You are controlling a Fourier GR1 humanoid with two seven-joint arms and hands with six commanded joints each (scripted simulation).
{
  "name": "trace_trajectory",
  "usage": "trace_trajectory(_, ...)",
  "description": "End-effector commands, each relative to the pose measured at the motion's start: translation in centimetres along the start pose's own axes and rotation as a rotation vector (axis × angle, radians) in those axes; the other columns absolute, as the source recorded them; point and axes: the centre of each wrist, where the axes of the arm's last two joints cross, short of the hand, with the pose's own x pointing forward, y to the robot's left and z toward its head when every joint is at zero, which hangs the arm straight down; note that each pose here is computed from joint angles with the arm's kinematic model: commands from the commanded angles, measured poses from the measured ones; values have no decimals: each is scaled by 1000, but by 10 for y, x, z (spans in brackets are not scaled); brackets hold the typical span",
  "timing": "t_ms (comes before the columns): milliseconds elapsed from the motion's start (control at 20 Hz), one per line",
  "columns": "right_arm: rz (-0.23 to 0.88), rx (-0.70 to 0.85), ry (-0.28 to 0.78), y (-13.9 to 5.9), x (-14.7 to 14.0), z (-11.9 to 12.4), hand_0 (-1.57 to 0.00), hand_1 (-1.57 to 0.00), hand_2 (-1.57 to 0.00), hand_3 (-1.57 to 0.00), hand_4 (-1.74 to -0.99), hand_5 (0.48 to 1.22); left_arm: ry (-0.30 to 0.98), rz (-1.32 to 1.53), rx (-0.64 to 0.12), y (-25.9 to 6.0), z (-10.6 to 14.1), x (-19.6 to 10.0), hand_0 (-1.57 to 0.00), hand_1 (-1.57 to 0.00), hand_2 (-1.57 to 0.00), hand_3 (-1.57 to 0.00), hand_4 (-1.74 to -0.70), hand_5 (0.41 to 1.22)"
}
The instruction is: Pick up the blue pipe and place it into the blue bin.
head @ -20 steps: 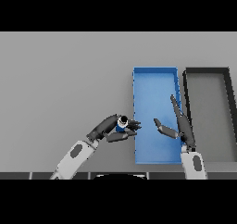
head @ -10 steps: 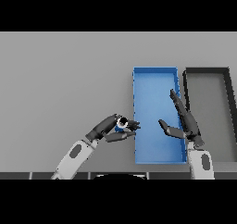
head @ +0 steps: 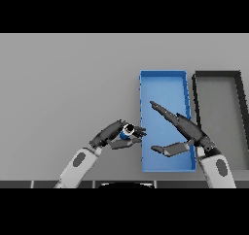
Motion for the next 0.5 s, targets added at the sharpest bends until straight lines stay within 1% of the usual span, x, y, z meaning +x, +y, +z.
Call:
trace_trajectory(0,9,20,3,0,4,-4,1,0,-1,1,-1256,523,-11,-2,1,1,0,1,-1571,-1571,-1571,-1571,-1474,1221)
trace_trajectory(100,1,75,13,7,9,-16,1,0,0,1,-1242,524,2,0,-10,-1,-2,1,-1571,-1571,-1571,-1571,-1475,1221)
trace_trajectory(150,0,83,24,6,13,-22,1,0,0,1,-1239,522,-2,3,-4,0,-4,2,-1571,-1571,-1571,-1571,-1475,1221)
trace_trajectory(200,-31,121,26,13,11,-25,1,1,0,1,-1232,525,8,2,-2,-1,-4,0,-1571,-1571,-1571,-1571,-1475,1221)
trace_trajectory(250,-35,147,21,11,12,-29,1,1,0,1,-1227,528,11,3,-7,-1,-4,-2,-1571,-1571,-1571,-1571,-1475,1221)
trace_trajectory(450,-19,234,35,19,13,-59,1,1,1,1,-1201,514,-8,8,-22,1,-4,1,-1571,-1571,-1571,-1571,-1474,1221)
